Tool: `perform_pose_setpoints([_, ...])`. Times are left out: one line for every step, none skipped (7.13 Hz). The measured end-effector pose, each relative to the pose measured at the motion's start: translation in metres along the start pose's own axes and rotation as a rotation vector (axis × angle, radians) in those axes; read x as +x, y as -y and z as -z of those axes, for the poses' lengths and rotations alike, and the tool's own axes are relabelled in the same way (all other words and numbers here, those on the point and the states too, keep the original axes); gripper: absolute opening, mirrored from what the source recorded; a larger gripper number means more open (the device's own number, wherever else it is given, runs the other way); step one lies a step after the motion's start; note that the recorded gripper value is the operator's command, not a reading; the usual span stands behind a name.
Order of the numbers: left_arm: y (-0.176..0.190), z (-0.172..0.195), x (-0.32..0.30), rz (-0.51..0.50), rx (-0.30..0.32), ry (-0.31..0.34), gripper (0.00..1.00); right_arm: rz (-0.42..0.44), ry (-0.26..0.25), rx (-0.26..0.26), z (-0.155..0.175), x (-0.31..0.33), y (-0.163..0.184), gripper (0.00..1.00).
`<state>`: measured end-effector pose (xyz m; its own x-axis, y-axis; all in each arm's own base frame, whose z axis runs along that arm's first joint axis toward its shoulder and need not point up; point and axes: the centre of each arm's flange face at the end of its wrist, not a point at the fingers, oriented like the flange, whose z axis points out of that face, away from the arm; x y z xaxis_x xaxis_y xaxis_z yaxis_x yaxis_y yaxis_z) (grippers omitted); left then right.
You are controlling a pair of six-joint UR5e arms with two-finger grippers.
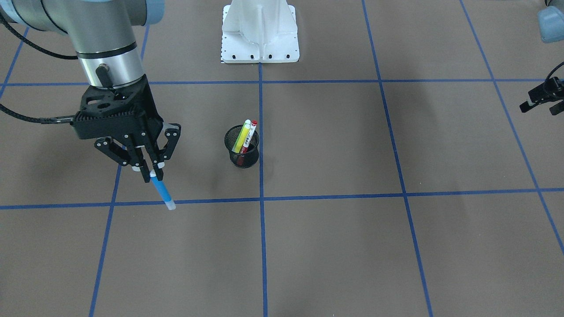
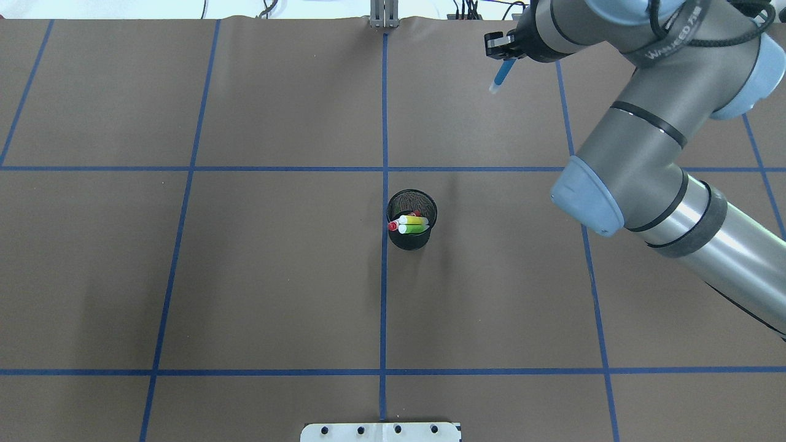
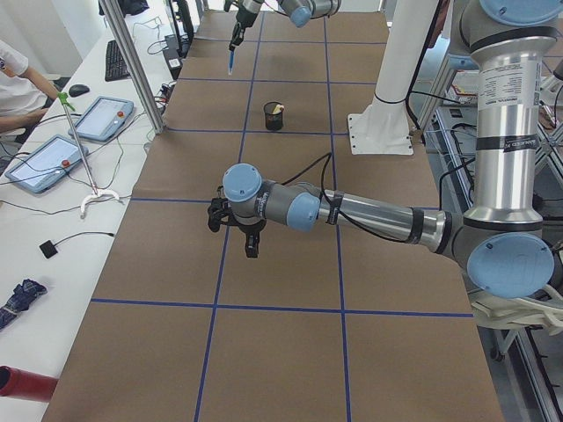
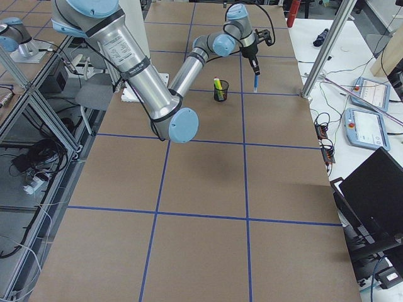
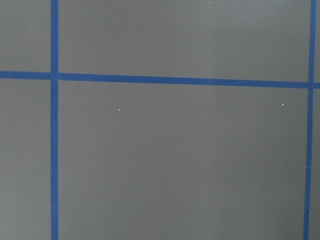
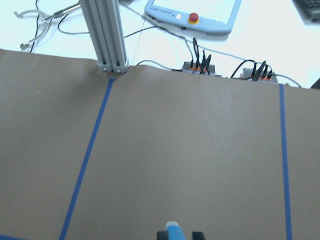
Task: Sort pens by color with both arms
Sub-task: 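Carry the blue highlighter farther from the robot and set it down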
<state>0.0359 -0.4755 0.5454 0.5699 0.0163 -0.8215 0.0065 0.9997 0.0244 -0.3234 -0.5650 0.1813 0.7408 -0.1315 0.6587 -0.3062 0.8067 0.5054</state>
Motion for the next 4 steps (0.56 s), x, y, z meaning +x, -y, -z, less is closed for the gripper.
perform_pose_setpoints([0.0, 0.002, 0.002, -0.012, 0.009, -0.002, 1.0, -0.015, -0.013, 0.095, -0.021, 0.009, -0.007, 0.0])
perform_pose_setpoints([0.0, 0.004, 0.005, -0.025, 0.02, -0.002, 1.0, -0.041, -0.025, 0.171, -0.041, 0.007, -0.015, 0.0])
perform_pose_setpoints([0.001, 0.005, 0.006, -0.037, 0.03, -0.001, 1.0, -0.065, -0.038, 0.258, -0.06, 0.001, -0.024, 0.0])
perform_pose_setpoints([0.002, 0.006, 0.007, -0.045, 0.036, 0.001, 1.0, -0.087, -0.042, 0.352, -0.078, -0.008, -0.037, 0.0])
